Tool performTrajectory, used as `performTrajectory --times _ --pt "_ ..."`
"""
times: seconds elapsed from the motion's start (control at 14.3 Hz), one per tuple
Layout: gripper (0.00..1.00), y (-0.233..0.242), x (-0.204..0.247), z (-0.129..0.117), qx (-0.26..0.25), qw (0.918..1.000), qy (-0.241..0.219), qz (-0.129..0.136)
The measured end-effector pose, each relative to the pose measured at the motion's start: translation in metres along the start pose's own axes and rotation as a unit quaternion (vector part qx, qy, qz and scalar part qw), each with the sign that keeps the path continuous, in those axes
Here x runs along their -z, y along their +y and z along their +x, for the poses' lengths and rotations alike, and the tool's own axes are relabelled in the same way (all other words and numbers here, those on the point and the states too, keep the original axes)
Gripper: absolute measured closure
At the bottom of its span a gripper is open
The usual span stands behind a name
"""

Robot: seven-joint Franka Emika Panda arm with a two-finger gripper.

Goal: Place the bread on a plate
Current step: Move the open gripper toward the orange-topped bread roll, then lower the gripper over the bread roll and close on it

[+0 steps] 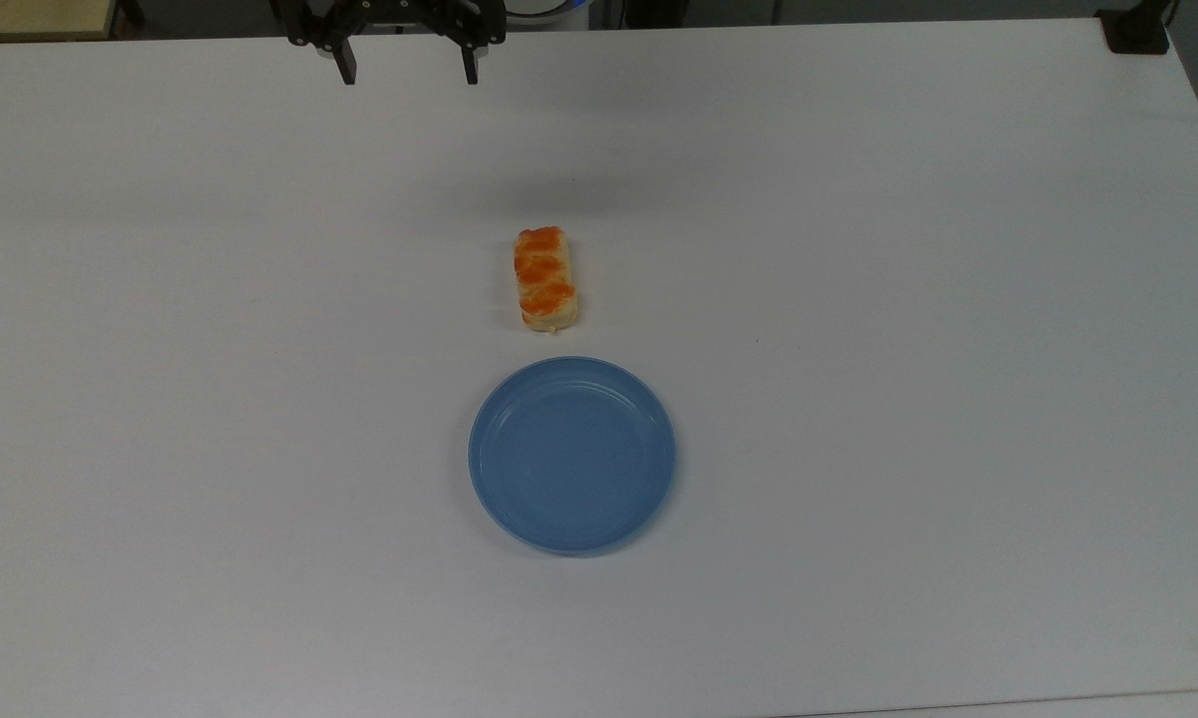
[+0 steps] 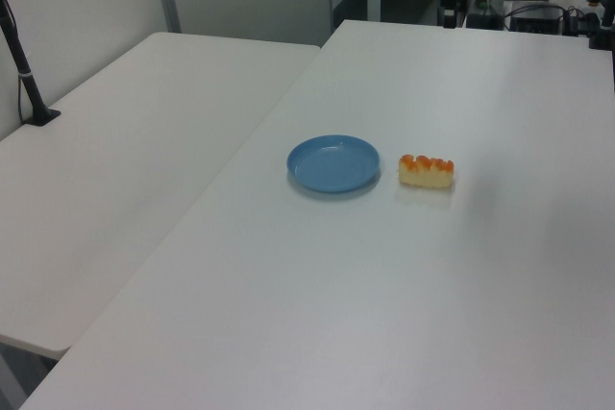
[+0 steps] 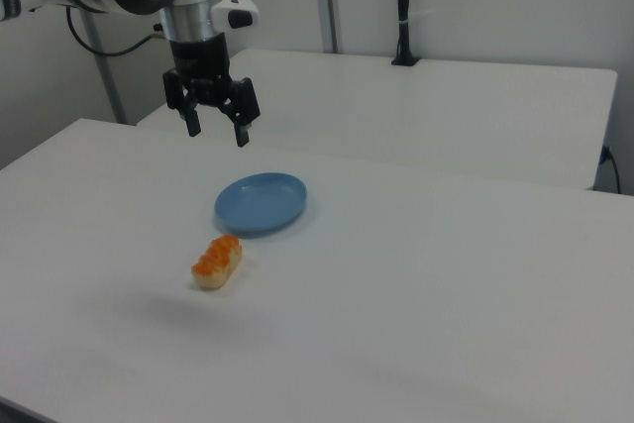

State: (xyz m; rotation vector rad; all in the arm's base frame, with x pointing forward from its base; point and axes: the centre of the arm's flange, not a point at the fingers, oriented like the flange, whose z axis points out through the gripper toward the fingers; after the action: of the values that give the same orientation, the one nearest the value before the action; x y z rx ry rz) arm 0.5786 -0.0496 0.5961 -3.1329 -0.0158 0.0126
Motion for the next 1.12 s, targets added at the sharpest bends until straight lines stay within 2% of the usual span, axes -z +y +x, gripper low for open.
performTrajectory --times 0.77,1.12 --pt "0.00 -0.001 -0.011 0.005 0.001 1.0000 -0.010 0.000" --pt "0.00 -0.028 -0.024 0.010 0.025 0.9994 -0.022 0.000"
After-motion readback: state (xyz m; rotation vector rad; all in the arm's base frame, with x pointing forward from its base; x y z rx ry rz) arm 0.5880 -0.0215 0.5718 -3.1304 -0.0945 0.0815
